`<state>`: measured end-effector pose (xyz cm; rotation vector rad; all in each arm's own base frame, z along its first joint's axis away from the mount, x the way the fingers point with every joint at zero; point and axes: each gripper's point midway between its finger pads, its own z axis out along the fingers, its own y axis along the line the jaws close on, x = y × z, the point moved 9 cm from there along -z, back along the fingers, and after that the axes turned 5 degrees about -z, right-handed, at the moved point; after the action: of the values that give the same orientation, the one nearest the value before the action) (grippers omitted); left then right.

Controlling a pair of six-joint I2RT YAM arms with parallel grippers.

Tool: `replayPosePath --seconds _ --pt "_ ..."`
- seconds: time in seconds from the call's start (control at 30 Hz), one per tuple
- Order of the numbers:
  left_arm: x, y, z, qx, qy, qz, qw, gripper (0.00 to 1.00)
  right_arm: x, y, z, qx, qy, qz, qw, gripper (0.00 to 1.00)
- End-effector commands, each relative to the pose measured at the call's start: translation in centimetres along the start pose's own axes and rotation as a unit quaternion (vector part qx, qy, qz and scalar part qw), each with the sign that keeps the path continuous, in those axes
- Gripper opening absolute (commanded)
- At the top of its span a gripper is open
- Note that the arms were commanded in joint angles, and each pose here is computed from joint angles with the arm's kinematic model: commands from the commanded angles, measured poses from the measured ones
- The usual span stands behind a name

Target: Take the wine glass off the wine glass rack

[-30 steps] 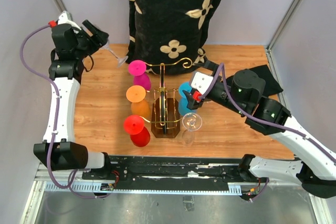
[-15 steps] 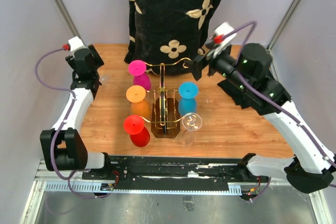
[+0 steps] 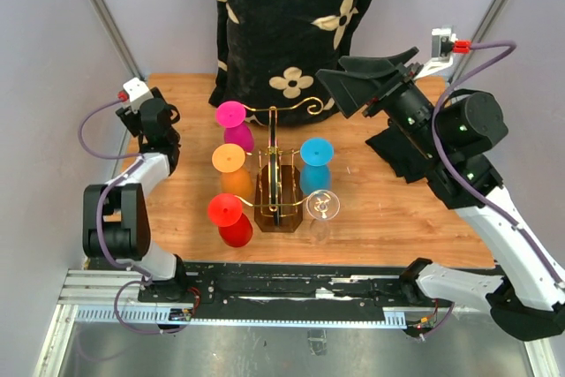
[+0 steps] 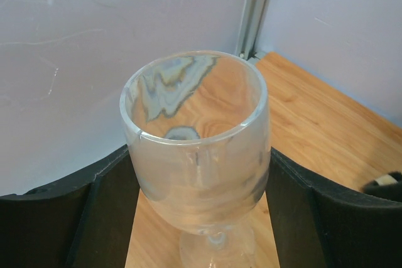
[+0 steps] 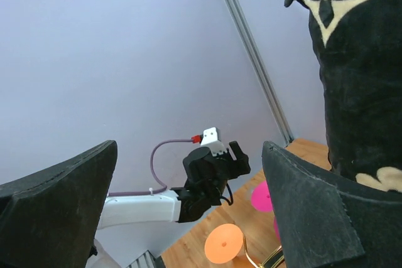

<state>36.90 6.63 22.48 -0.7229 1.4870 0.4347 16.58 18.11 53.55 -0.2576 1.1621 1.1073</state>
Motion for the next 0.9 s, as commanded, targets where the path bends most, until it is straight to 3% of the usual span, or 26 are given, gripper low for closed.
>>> replayPosePath --seconds 0.0,0.3,0.87 --pt "-1.0 -0.5 1.3 -0.037 -0.072 -0.03 0.996 0.63 -0.4 0.0 0.8 -0.005 -0.042 0.029 0.999 0.98" --pt "1.2 -1.5 3.1 -0.051 -0.077 -0.025 0.995 0.62 0.7 -2.2 1.1 0.055 -0.033 -0.021 0.998 0.98" --pt "4.3 -2.5 4.6 -0.055 -0.063 -0.023 0.996 0.62 2.9 -5.6 1.0 0.087 -0.036 0.016 0.995 0.98"
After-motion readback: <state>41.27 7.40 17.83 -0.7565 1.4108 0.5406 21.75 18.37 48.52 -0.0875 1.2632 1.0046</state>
